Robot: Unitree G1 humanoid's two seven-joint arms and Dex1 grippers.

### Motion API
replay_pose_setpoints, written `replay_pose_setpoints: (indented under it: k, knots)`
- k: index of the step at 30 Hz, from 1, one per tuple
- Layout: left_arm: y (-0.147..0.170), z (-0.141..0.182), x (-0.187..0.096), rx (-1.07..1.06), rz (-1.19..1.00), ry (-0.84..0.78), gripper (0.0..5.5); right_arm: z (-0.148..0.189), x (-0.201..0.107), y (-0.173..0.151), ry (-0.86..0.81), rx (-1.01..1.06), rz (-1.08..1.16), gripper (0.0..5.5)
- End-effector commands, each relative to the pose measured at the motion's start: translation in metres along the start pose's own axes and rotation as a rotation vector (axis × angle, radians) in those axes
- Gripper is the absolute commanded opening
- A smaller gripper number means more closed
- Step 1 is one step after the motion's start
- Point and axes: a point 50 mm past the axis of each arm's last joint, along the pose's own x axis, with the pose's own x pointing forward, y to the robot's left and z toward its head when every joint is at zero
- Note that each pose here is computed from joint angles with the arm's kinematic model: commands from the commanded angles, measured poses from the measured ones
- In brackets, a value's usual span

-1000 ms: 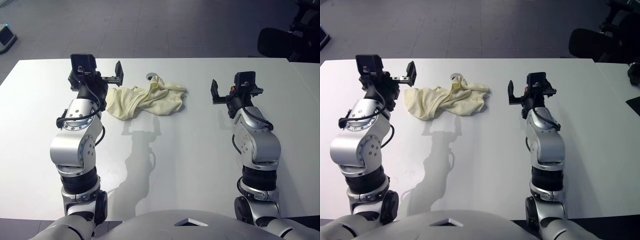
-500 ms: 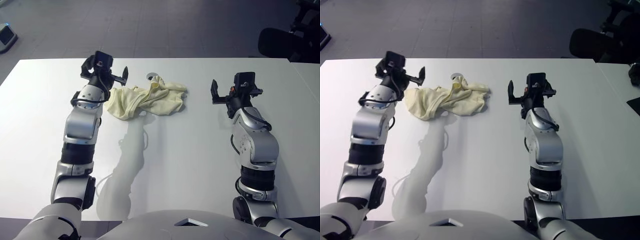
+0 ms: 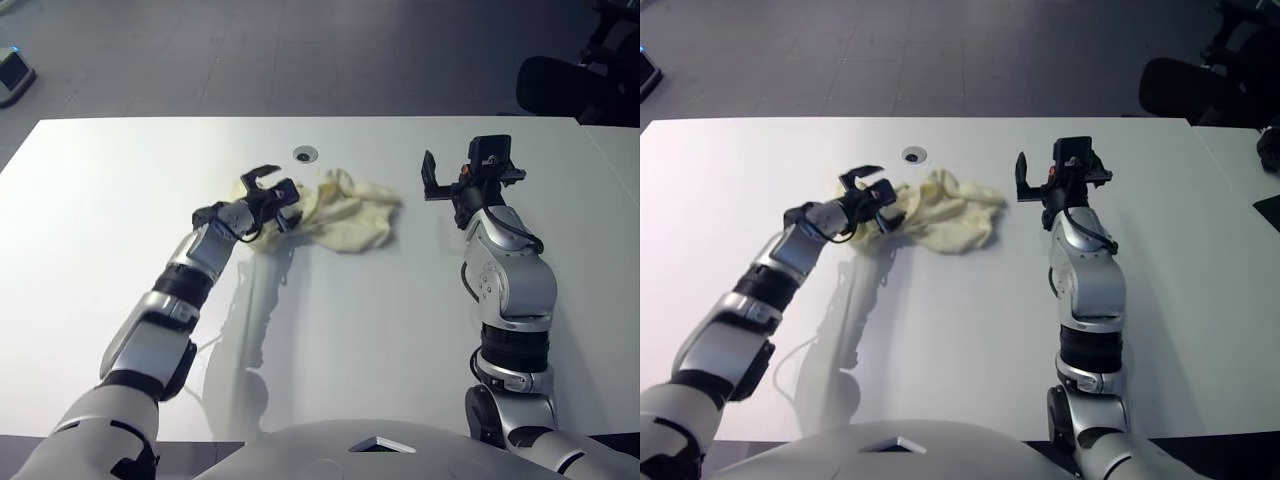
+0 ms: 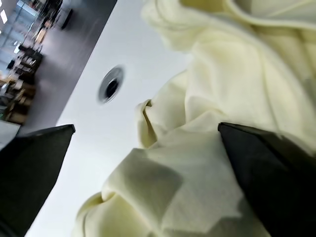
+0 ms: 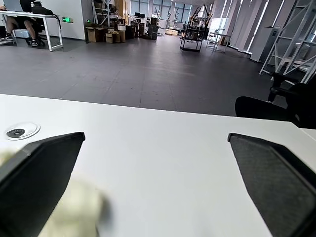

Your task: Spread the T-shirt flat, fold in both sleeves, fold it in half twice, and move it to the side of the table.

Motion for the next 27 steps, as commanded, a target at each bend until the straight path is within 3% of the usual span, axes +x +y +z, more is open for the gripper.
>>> replay_pose_setpoints:
  k: [1, 10, 14, 24, 27]
  knots:
    - [-0.039, -0.009, -0.023, -0.040, -0.146, 0.060, 5.40, 0.001, -0.006, 0.001, 0.008, -0.144, 0.191, 5.39]
    - [-0.044, 0.019, -0.051, -0.035, -0.151, 0.027, 5.40, 0.015, -0.029, 0.023, 0.003, -0.596, 0.950, 5.39]
    - [-0.035, 0.022, -0.052, -0.015, -0.115, 0.030, 5.40, 0.014, -0.029, 0.039, -0.042, -0.768, 1.162, 5.39]
    - [-0.003, 0.050, -0.068, 0.014, -0.015, -0.030, 5.40, -0.003, -0.010, 0.056, -0.133, -1.062, 1.234, 5.39]
    - [0.006, 0.054, -0.074, 0.013, 0.019, -0.032, 5.40, -0.005, -0.008, 0.058, -0.150, -1.091, 1.235, 4.95]
